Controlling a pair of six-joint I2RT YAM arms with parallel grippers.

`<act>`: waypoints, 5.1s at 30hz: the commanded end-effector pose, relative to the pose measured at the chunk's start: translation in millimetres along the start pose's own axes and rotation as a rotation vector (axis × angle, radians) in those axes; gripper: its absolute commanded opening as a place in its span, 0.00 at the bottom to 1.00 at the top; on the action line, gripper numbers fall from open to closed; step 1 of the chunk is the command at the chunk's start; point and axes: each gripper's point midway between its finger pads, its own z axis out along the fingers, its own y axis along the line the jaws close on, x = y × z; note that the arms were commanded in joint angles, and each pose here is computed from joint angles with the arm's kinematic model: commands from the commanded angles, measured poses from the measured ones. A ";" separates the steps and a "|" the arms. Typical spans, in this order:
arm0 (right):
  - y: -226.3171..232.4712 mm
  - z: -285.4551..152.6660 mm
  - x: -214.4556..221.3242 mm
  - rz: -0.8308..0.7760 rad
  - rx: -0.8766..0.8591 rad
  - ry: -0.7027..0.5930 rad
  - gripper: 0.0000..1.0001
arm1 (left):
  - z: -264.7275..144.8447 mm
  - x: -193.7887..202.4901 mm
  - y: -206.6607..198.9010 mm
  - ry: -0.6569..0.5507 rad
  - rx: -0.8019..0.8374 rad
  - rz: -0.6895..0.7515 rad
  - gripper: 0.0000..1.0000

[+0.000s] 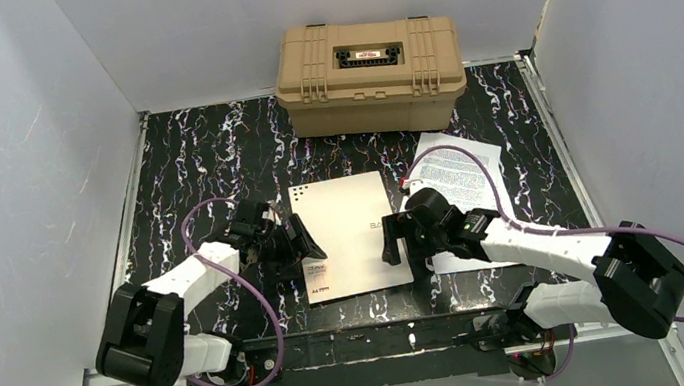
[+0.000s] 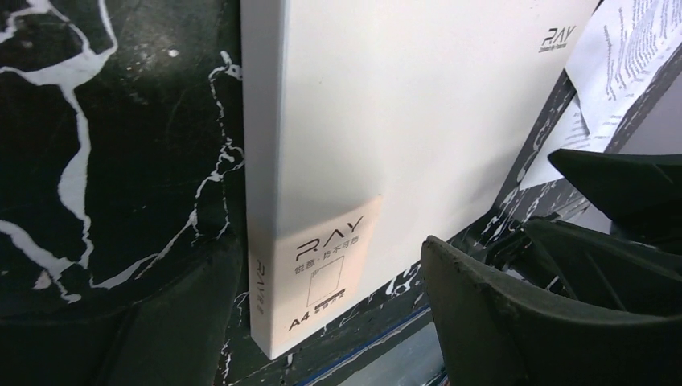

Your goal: Put the files into the folder

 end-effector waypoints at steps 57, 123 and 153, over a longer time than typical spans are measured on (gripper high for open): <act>79.5 -65.8 -49.1 0.363 -0.627 -0.321 0.99 | -0.3 -1.4 -26.6 -0.006 0.237 -0.038 0.98; 80.7 -89.8 -92.4 0.173 -0.479 -0.434 0.01 | -52.7 -19.2 -70.8 -0.109 0.364 0.058 0.98; 152.1 -115.0 -117.2 -0.255 -0.029 -0.397 0.01 | -162.2 -104.0 -154.9 -0.278 0.167 0.155 0.98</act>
